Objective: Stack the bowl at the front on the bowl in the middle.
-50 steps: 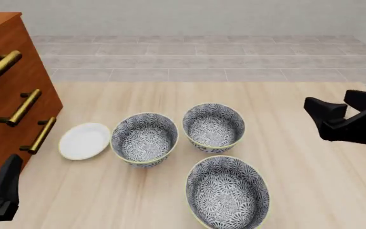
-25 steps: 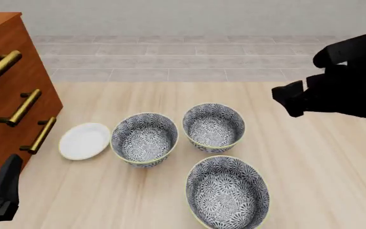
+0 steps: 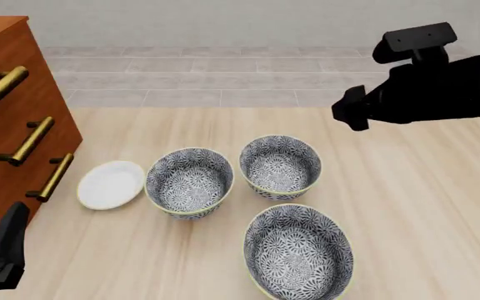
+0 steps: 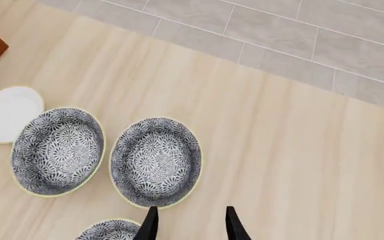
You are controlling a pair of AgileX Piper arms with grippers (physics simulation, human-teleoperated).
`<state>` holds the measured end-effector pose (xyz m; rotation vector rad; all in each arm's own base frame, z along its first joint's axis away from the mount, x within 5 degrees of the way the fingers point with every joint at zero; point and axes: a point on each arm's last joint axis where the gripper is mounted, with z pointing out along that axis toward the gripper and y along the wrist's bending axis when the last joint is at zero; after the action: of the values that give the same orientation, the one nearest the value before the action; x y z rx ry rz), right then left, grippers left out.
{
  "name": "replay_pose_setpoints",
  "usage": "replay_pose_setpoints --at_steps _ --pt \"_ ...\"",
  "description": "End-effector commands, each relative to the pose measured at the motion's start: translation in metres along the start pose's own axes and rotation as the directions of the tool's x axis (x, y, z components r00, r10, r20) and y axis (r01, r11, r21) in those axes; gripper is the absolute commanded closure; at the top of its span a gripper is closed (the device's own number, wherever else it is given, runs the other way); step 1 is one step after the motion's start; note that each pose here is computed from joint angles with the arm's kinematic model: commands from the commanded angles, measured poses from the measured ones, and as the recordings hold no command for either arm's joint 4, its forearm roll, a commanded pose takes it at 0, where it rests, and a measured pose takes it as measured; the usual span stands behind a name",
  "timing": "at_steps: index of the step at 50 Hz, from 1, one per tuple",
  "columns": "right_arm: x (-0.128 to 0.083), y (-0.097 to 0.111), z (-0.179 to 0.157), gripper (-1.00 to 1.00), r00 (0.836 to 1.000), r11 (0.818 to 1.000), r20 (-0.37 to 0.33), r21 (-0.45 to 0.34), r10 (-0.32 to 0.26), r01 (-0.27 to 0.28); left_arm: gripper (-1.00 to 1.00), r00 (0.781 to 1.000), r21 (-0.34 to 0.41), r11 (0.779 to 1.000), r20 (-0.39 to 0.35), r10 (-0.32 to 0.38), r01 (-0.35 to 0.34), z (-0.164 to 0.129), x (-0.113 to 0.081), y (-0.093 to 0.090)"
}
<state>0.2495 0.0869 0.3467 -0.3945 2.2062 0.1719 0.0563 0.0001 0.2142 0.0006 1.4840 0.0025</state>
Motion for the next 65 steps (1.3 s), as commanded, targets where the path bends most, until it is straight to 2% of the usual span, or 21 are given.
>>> replay_pose_setpoints --at_steps 1,16,51,65 --pt "-0.013 -0.003 0.018 -1.0 1.0 1.0 -0.021 0.008 0.011 -0.011 -1.0 1.0 0.0 1.0 0.0 0.0 0.0 0.0 0.0 0.0" --pt "-0.008 -0.014 0.047 -1.0 0.999 0.999 -0.048 0.033 0.024 -0.022 -1.0 1.0 0.0 1.0 0.0 0.0 0.0 0.0 0.0 0.0" --pt "0.022 -0.016 0.126 -1.0 0.99 0.999 -0.138 0.032 0.017 -0.012 -1.0 1.0 0.0 1.0 0.0 0.0 0.0 0.0 0.0 0.0" --pt "0.029 -0.015 0.144 -1.0 0.987 0.999 -0.158 0.029 0.017 -0.013 -1.0 1.0 0.0 1.0 0.0 0.0 0.0 0.0 0.0 0.0"
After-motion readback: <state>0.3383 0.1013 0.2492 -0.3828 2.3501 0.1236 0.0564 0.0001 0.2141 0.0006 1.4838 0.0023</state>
